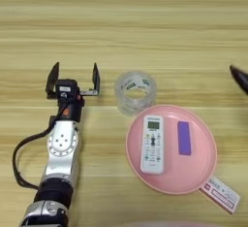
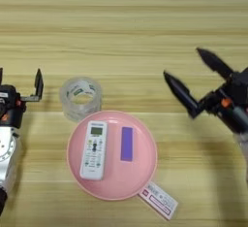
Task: Move the objects on the table
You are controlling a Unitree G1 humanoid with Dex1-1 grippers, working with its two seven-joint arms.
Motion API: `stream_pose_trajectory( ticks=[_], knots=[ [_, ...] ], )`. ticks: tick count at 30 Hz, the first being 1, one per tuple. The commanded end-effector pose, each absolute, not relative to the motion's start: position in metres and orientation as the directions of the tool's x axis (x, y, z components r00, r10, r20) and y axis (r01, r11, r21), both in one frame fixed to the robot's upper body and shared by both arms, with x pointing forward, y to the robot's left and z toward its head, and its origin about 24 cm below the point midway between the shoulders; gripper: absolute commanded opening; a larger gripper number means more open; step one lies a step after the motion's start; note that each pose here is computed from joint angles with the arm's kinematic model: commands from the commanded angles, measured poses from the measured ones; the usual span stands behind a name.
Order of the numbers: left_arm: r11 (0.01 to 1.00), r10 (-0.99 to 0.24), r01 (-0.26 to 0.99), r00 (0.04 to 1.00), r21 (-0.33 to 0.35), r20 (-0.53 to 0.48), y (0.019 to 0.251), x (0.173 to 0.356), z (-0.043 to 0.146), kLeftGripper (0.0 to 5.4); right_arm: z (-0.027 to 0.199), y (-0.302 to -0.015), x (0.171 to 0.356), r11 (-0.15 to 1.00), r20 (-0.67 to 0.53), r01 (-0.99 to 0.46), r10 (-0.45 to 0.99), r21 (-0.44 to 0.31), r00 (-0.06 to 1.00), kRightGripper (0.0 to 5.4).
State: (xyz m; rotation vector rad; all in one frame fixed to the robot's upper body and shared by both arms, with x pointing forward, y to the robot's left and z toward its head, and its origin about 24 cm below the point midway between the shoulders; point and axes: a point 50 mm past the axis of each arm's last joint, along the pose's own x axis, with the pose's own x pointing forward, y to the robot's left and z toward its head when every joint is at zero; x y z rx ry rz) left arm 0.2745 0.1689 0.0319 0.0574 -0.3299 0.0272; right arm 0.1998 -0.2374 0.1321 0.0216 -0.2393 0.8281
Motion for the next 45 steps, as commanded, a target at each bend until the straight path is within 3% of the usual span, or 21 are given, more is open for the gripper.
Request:
stream_pose_trajectory(
  ticks=[1,7,13,17,31,45],
  knots=[
    [0.997,0.005,-0.030,0.941,0.067,0.339,0.169,0.278,0.036,5.40,0.126,-0.245,0.178,0.597,0.074,-0.799,0.802,-0.065,0.593,5.38],
    [0.997,0.007,-0.032,0.940,0.067,0.341,0.170,0.280,0.036,5.40,0.098,-0.258,0.150,0.535,-0.161,-0.845,0.834,0.001,0.528,5.38],
    [0.997,0.009,-0.035,0.937,0.069,0.349,0.172,0.280,0.036,5.40,0.067,-0.258,0.129,0.486,-0.295,-0.865,0.851,0.127,0.435,5.38],
    [0.997,0.008,-0.036,0.936,0.073,0.352,0.173,0.279,0.037,5.40,0.056,-0.255,0.119,0.459,-0.353,-0.873,0.854,0.162,0.383,5.38],
    [0.997,0.013,-0.039,0.933,0.065,0.360,0.174,0.280,0.038,5.40,0.038,-0.242,0.105,0.382,-0.487,-0.913,0.830,0.143,0.271,5.38],
    [0.997,0.015,-0.040,0.931,0.063,0.364,0.173,0.282,0.038,5.40,0.034,-0.239,0.115,0.414,-0.480,-0.904,0.817,0.105,0.319,3.65]
  ],
)
